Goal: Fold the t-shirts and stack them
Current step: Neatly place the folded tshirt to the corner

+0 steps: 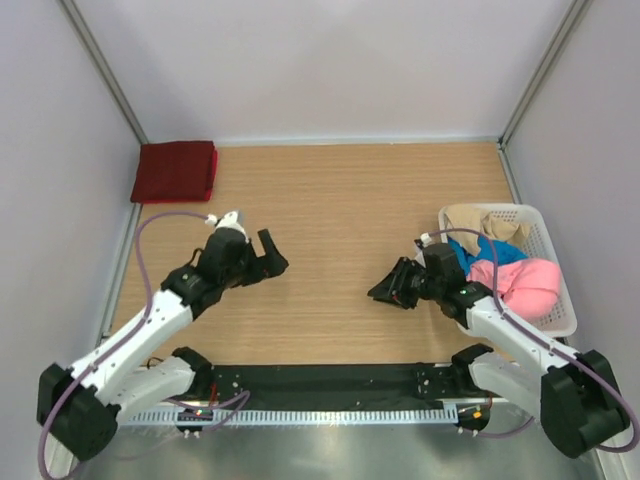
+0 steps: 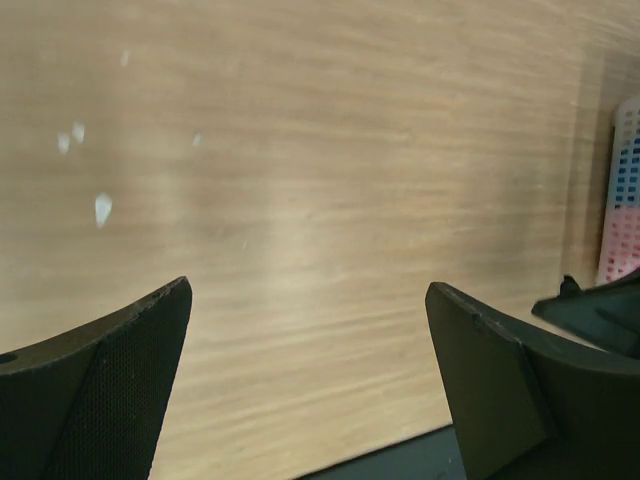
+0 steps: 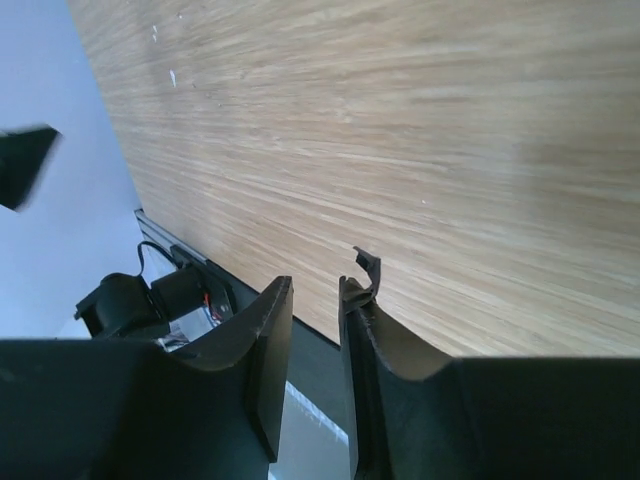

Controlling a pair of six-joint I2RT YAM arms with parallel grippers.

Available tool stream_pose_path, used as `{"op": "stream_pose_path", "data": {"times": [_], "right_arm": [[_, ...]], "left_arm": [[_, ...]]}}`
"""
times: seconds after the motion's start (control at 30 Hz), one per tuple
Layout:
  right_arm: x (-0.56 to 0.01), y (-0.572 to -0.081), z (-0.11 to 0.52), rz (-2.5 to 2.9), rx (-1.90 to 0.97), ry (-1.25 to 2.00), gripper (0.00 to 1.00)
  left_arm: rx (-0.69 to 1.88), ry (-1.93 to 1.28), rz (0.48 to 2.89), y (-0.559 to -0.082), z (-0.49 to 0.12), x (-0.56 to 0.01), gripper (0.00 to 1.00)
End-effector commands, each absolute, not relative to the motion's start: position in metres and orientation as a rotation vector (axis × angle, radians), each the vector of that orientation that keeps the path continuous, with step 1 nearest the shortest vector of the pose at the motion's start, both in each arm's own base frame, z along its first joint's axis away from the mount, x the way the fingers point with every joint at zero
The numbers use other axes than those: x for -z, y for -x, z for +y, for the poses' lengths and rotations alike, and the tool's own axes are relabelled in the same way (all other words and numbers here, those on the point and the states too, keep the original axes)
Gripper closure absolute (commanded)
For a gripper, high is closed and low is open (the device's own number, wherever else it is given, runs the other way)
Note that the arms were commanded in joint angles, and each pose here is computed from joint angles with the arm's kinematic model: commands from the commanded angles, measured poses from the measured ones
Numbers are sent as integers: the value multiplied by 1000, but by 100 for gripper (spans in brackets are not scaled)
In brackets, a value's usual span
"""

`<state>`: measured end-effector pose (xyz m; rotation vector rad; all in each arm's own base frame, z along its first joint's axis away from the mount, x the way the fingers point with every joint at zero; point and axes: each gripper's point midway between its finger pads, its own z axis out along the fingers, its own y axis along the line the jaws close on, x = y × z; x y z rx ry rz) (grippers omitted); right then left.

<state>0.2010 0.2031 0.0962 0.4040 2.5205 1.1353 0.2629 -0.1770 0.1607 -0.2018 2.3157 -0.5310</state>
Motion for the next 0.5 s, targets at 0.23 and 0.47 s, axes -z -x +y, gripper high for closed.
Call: {"op": "stream_pose_path", "data": {"times": [0.23,0.47], "right_arm": [[-98,-190,192,2305,-1218,-505,42],[-109,-162,199,2152,-1458,-430,21]], "left_arm": [[1139,504,2055,-184,-175,-162,0],[1461,672,1958,-155,-181,-135,0]]}}
